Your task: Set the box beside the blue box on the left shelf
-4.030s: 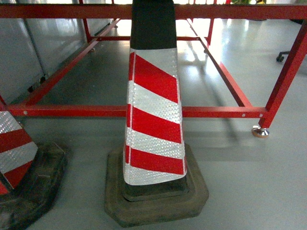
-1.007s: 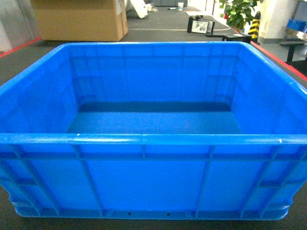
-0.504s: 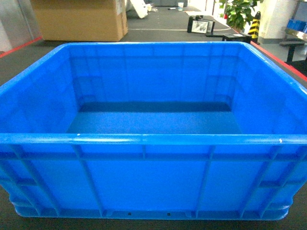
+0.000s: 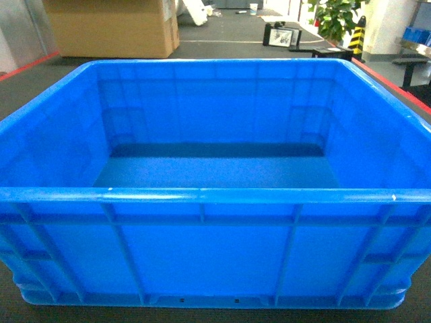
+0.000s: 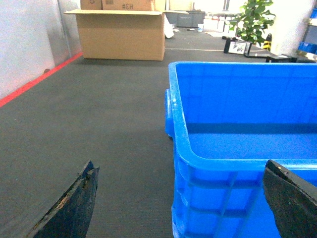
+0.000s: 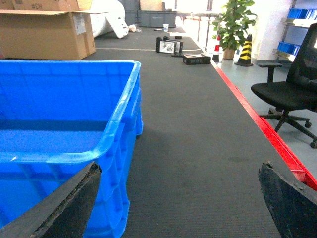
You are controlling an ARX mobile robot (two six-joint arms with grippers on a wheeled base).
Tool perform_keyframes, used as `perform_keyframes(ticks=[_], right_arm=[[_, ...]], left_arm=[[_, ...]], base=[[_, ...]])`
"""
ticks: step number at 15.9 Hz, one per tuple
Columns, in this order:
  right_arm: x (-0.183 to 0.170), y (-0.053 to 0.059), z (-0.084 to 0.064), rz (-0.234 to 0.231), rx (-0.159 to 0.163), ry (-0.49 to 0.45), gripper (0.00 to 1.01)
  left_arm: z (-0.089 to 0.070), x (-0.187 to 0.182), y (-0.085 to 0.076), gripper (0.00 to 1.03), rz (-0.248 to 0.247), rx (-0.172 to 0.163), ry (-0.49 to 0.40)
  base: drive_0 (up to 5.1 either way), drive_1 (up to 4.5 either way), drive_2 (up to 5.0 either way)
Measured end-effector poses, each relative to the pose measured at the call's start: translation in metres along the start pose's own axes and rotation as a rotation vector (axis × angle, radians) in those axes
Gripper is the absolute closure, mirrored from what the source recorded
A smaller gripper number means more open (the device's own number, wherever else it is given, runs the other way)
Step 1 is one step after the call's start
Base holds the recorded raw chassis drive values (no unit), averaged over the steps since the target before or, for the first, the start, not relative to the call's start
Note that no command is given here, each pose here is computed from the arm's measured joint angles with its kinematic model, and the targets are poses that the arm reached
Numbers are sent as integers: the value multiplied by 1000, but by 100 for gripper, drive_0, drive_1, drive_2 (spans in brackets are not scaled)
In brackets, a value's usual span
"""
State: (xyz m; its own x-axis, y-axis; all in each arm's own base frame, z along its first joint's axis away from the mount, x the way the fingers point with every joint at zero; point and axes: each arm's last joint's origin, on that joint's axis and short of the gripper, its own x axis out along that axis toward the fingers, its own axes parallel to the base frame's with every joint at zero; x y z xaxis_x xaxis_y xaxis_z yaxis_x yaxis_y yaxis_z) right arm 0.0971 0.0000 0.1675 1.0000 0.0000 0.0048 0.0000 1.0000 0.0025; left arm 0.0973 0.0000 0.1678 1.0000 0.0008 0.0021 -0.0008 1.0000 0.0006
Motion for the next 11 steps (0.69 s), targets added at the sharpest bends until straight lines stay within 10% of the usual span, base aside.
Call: perform_keyframes(ticks=[11], right_arm=[[0, 0, 0, 0, 0, 0, 3]], left_arm=[[-2, 1, 0, 5, 43, -8, 33]], base=[[0, 0, 0]])
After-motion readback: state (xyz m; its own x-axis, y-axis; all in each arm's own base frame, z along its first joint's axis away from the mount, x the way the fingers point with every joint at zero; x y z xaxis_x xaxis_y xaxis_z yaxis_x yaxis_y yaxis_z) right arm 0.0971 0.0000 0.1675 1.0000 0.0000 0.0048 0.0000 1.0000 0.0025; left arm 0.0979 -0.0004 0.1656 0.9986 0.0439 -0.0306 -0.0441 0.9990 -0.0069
